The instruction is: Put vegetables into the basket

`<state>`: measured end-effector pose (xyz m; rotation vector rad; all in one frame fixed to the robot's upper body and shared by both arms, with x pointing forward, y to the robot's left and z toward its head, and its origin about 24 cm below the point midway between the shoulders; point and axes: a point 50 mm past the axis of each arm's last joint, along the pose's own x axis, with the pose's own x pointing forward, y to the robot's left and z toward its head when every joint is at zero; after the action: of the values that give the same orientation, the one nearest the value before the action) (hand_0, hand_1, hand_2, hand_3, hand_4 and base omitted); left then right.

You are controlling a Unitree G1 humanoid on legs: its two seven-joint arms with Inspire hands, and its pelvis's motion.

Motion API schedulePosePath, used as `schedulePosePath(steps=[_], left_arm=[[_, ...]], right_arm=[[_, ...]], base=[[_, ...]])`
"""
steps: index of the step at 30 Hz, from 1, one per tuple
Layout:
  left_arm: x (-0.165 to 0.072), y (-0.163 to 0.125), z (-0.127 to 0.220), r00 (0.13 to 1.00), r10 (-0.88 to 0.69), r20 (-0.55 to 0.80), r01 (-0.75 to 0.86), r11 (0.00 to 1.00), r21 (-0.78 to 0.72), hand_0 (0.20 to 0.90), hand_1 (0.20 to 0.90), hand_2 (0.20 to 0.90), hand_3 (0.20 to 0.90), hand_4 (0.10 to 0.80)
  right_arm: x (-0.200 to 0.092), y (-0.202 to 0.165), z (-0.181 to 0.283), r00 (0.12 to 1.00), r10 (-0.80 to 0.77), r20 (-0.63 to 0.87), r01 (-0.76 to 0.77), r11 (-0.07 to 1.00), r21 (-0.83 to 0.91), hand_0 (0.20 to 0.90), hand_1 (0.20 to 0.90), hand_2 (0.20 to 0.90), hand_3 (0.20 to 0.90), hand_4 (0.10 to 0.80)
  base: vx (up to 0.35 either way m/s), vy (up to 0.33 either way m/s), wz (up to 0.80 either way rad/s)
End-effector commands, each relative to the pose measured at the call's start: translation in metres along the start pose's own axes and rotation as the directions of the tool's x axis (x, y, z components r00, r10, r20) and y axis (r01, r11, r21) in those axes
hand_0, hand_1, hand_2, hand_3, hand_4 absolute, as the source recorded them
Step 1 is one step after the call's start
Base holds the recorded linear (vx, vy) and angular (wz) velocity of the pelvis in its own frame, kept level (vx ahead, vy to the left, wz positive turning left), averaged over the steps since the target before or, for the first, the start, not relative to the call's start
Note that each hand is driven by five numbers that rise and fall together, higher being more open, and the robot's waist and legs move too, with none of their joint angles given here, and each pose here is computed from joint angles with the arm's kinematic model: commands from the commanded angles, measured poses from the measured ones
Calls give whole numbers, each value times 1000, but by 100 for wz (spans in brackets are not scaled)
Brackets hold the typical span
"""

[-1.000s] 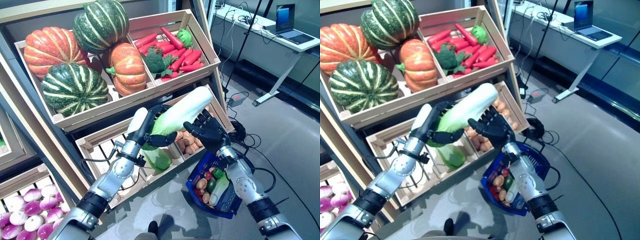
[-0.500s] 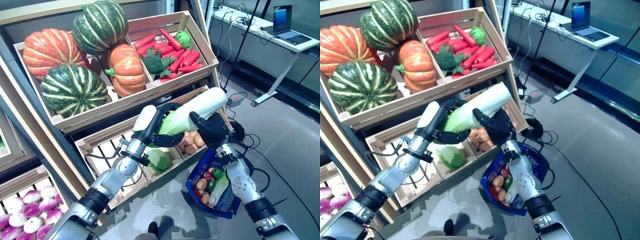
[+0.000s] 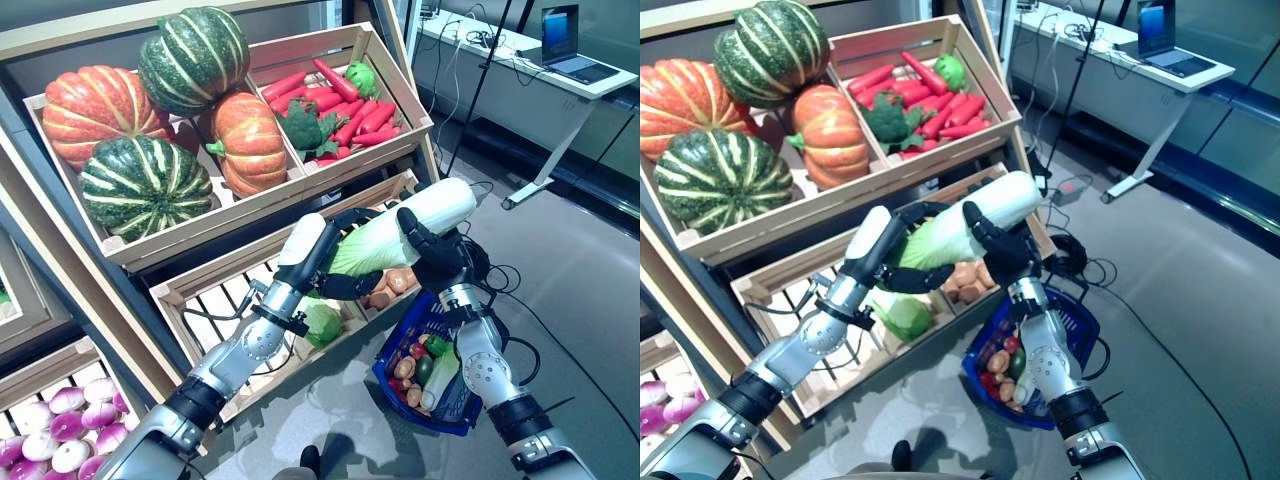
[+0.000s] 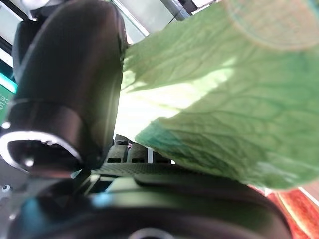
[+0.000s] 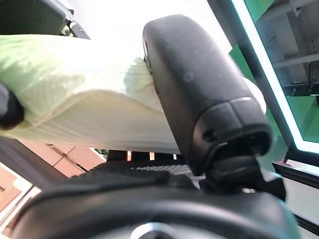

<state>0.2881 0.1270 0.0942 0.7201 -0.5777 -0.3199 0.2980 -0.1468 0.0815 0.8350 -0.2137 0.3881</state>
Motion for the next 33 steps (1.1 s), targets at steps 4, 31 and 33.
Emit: schedulePosePath(steps=[4, 31, 33], left_arm=[[-6, -24, -6, 986, -163, 14, 163, 986, 39, 300, 300, 300, 300, 400], [-94, -29, -122, 620, -111, -776, 148, 989, -24, 900, 900, 900, 900, 800], [-95, -24, -125, 609, -88, -788, 129, 992, -11, 900, 900, 900, 900, 800]], right_arm=[[45, 73, 85, 832, 342, 436, -298, 940, -168, 300, 300, 300, 300, 400], [41, 52, 101, 871, 253, 420, -111, 937, -332, 300, 300, 300, 300, 400], [39, 46, 104, 875, 229, 426, -79, 937, -342, 300, 300, 300, 300, 400]], base=[[0, 0, 0], [5, 3, -4], [27, 0, -8]])
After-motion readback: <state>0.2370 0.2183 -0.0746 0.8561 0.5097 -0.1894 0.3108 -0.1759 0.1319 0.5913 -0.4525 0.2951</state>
